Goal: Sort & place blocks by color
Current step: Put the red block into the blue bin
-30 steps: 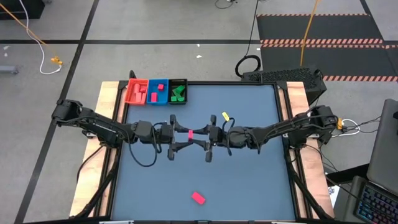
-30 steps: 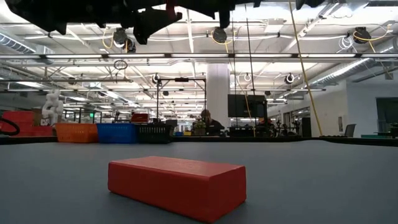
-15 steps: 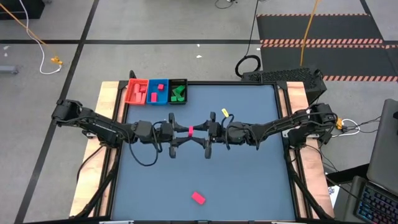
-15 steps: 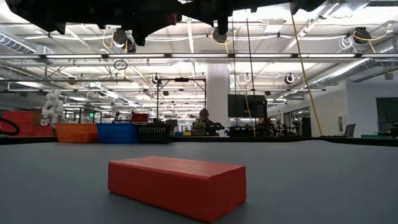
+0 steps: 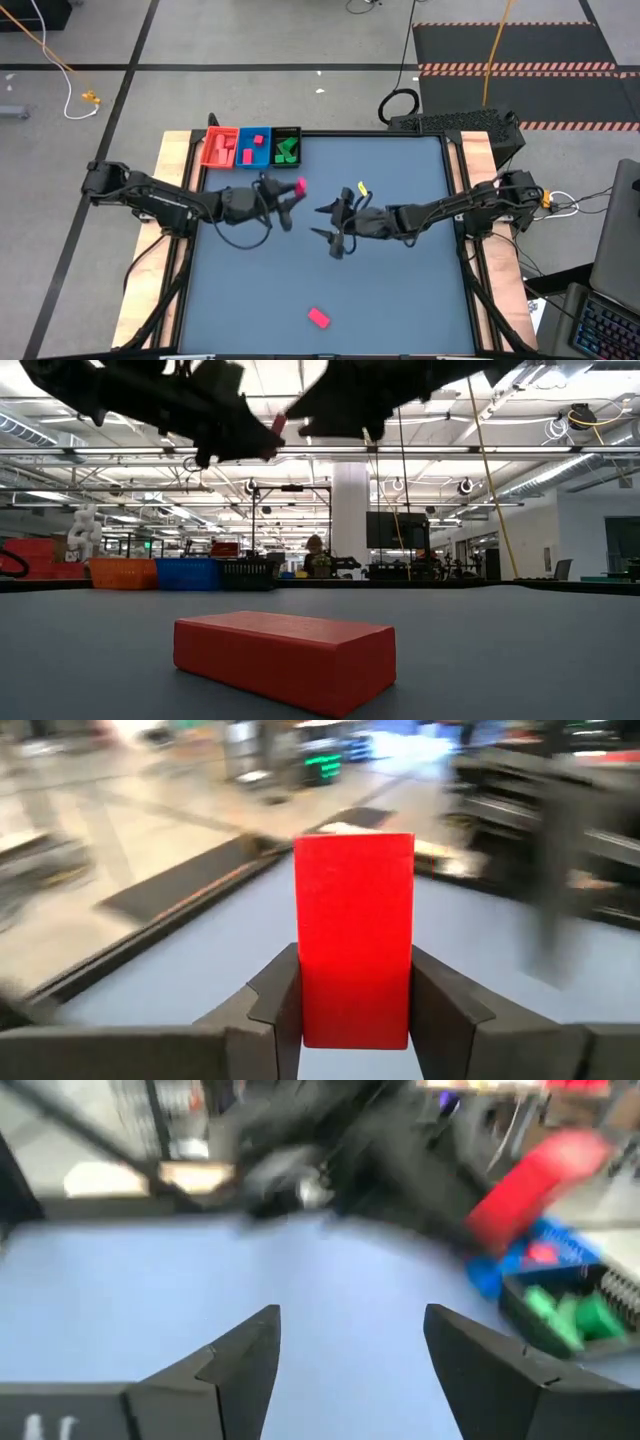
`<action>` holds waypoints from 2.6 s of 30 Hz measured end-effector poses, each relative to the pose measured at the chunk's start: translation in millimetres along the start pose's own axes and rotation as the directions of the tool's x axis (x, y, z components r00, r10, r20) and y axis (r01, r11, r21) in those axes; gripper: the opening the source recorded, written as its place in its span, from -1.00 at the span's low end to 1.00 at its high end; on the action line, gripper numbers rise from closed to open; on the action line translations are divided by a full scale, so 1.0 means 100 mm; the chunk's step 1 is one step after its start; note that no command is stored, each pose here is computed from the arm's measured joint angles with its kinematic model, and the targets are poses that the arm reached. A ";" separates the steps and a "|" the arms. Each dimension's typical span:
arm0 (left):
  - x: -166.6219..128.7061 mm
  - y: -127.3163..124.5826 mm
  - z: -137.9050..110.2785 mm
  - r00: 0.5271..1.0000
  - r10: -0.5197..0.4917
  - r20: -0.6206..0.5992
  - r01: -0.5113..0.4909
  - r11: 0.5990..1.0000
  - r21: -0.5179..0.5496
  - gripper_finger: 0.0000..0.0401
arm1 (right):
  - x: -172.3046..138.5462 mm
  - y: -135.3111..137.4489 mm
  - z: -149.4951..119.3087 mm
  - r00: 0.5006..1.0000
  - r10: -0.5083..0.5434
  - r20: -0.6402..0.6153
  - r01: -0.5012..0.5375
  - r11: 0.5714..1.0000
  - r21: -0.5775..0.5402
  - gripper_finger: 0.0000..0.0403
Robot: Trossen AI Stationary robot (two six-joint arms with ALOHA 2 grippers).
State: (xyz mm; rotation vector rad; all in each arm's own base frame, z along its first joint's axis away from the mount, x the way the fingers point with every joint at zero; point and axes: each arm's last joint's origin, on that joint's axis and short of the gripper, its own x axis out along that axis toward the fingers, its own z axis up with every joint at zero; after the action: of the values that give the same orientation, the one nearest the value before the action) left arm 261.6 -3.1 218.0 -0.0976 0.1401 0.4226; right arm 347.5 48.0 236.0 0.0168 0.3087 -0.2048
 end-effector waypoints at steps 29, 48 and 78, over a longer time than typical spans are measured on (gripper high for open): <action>0.01 1.76 -0.26 0.710 0.570 -0.415 -0.676 0.717 -0.172 -0.23 | -0.05 0.06 -0.19 0.984 -0.002 -0.177 -0.032 0.981 -0.193 0.19; -0.01 1.33 0.10 0.922 0.213 -0.323 -0.311 0.905 -0.291 0.79 | -0.05 0.05 -0.21 0.981 -0.010 -0.195 -0.031 0.978 -0.205 0.19; 0.05 -0.19 0.09 0.927 -0.371 0.057 0.375 0.918 -0.129 0.38 | -0.37 0.59 -0.54 0.892 0.255 -0.374 -0.317 0.941 -0.114 0.19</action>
State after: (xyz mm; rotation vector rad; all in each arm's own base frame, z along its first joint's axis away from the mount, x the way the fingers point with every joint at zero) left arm 275.1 -17.1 227.7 -0.2493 0.0584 0.0506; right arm 308.7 115.4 194.5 -0.0732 0.6792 0.1250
